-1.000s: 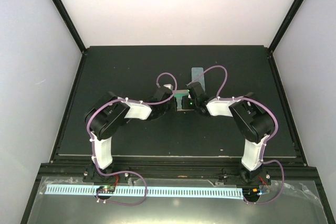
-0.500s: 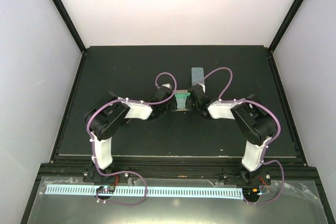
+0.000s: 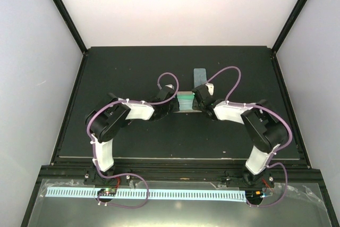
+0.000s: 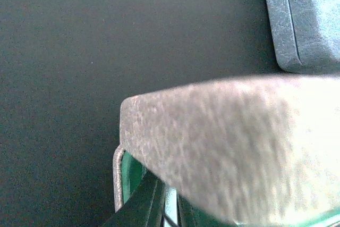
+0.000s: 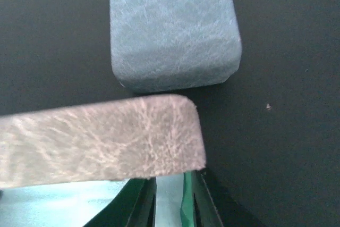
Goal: Organize the sunglasses
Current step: Place the glasses cleaning cloth in the sunglasses case.
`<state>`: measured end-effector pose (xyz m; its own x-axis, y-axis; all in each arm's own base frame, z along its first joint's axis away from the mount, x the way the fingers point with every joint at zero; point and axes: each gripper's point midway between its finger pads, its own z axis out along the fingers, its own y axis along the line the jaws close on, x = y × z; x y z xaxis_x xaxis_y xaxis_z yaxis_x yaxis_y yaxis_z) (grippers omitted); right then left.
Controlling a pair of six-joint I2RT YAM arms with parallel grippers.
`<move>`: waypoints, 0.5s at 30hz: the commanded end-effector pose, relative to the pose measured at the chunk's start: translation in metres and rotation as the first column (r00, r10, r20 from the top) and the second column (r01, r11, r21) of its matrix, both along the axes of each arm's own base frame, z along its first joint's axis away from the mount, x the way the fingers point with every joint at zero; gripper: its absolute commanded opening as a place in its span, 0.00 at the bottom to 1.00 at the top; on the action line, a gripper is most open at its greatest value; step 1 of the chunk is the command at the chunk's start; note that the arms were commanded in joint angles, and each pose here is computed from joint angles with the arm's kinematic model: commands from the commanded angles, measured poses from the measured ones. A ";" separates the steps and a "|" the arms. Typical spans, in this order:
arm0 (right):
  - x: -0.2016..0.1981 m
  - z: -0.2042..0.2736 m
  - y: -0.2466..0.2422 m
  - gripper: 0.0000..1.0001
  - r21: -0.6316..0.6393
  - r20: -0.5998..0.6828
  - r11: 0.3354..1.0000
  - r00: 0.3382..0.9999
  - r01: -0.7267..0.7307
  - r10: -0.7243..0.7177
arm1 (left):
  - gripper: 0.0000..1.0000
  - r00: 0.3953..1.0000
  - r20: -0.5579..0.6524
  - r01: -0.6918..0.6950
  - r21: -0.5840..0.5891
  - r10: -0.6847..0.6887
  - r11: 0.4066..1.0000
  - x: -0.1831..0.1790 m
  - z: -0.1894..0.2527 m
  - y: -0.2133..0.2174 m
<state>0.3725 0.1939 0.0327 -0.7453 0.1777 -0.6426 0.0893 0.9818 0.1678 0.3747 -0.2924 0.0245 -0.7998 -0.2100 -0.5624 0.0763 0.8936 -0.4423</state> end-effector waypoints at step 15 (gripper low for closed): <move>-0.027 0.073 -0.009 0.36 0.067 0.075 0.995 0.994 -0.079 0.073 | 0.26 0.994 0.102 0.031 -0.019 -0.029 0.999 -0.020 0.084 0.040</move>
